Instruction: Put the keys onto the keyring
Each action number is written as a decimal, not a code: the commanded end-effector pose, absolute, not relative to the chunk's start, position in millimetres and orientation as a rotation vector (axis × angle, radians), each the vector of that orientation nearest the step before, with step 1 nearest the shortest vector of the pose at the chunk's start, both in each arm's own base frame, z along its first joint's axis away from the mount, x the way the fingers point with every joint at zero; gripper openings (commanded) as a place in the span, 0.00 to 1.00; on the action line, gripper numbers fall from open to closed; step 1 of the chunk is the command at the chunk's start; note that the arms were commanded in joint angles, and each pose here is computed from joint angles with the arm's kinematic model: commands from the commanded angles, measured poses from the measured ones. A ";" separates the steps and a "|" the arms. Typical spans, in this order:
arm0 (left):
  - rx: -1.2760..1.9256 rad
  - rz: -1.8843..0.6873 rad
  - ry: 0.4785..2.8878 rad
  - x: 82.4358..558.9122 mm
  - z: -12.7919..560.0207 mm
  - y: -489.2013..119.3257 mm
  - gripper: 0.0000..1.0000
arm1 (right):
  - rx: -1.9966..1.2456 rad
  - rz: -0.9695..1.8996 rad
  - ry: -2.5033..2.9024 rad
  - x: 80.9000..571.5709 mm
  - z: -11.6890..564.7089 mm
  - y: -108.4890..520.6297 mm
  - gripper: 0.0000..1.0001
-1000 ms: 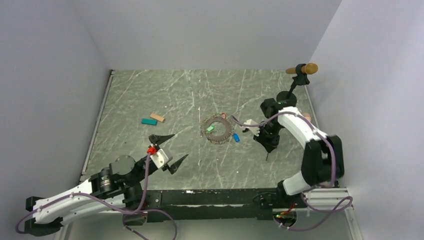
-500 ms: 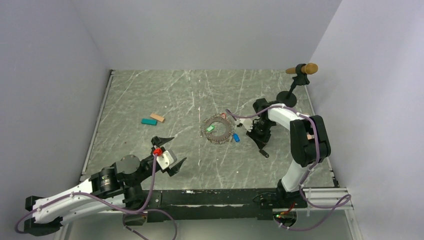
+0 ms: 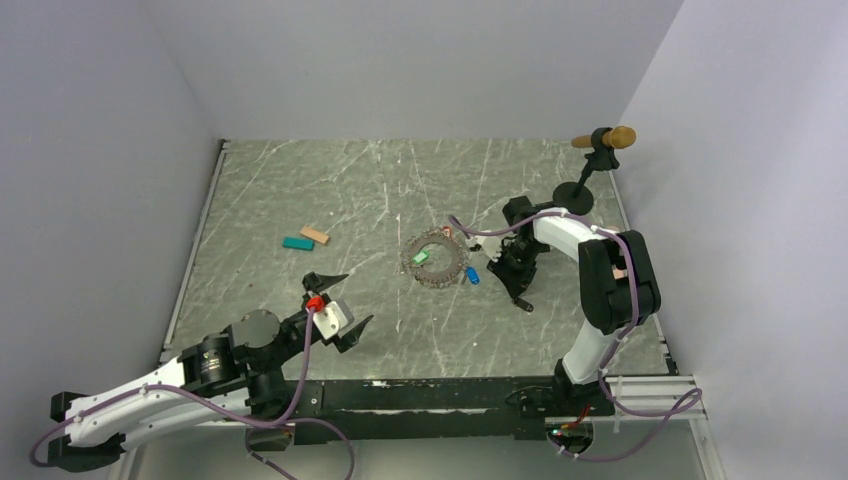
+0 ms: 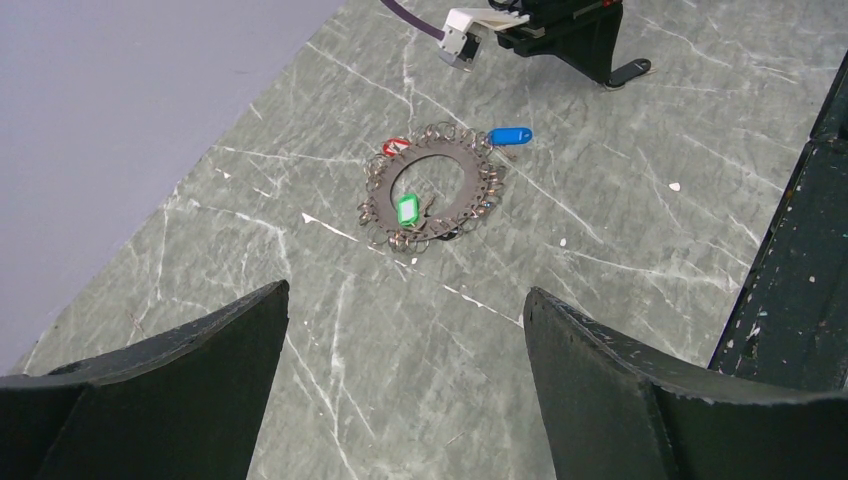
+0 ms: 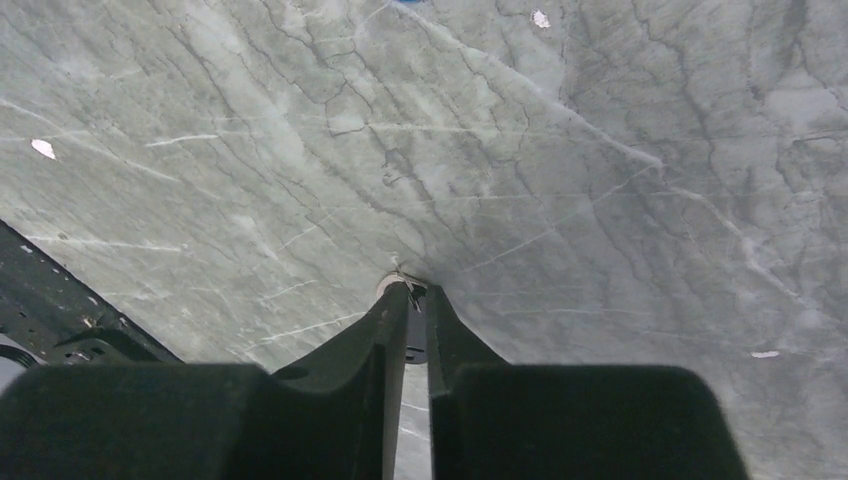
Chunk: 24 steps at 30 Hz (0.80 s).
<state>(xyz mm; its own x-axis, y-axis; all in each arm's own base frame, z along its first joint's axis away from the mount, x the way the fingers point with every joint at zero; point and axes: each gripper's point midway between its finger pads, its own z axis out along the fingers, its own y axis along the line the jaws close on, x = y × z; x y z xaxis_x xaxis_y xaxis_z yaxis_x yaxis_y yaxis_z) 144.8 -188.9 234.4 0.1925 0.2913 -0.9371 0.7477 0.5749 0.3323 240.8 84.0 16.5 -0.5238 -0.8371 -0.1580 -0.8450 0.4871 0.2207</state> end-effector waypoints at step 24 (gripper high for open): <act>0.363 -0.743 1.625 155.8 246.3 -190.0 0.99 | -1.224 1.348 1.681 234.0 175.1 207.1 0.99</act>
<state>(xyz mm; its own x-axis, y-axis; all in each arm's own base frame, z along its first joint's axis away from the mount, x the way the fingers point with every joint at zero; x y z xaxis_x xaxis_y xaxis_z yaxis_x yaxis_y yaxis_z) 149.8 -186.4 247.1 -0.0500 -0.0075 -0.9987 0.6906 0.7222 -0.0400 257.4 171.2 141.4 -0.4014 -0.4986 -0.7683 -0.9110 0.3040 0.2786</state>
